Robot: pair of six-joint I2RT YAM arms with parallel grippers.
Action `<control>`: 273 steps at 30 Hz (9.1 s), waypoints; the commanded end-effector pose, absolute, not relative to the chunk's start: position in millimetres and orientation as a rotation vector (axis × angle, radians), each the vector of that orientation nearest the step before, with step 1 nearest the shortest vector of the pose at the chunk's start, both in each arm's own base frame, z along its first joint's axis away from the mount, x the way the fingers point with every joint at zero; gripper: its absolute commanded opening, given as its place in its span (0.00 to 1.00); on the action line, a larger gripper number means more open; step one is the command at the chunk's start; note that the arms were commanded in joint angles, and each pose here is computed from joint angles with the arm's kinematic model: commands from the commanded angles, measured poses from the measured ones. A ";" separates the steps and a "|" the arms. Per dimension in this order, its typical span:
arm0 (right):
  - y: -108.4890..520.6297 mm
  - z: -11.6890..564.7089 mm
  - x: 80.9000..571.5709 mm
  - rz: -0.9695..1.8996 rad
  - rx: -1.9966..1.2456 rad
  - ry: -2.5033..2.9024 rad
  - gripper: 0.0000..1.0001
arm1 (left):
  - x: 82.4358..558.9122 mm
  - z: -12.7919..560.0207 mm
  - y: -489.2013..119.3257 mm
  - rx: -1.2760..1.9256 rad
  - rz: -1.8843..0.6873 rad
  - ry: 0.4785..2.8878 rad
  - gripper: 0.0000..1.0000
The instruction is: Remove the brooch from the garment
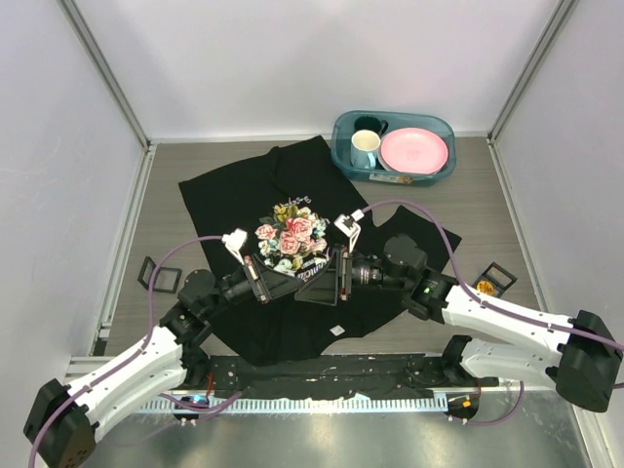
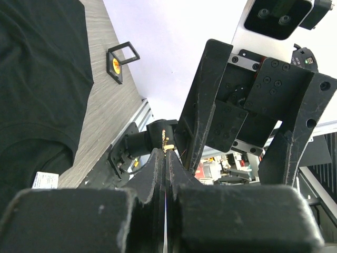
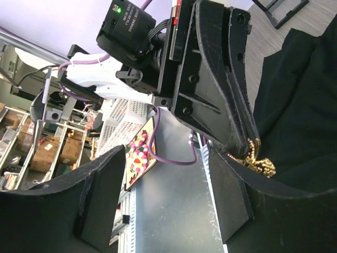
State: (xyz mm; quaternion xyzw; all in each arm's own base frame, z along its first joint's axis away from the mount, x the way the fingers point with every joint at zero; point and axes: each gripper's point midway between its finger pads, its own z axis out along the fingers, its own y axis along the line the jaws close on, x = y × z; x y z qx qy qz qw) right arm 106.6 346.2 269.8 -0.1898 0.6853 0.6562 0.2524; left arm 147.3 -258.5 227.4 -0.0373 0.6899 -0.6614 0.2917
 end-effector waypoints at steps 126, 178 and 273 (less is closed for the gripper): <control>333.7 236.4 134.1 1.731 -0.500 1.904 0.13 | 143.4 277.9 -261.4 -0.069 -1.981 1.640 0.00; 330.3 246.9 134.2 1.747 -0.456 1.875 0.18 | 144.1 260.9 -257.4 -0.097 -1.934 1.675 0.00; 320.6 253.6 145.3 1.644 -0.331 1.784 0.34 | 134.5 250.5 -250.6 -0.065 -1.876 1.718 0.00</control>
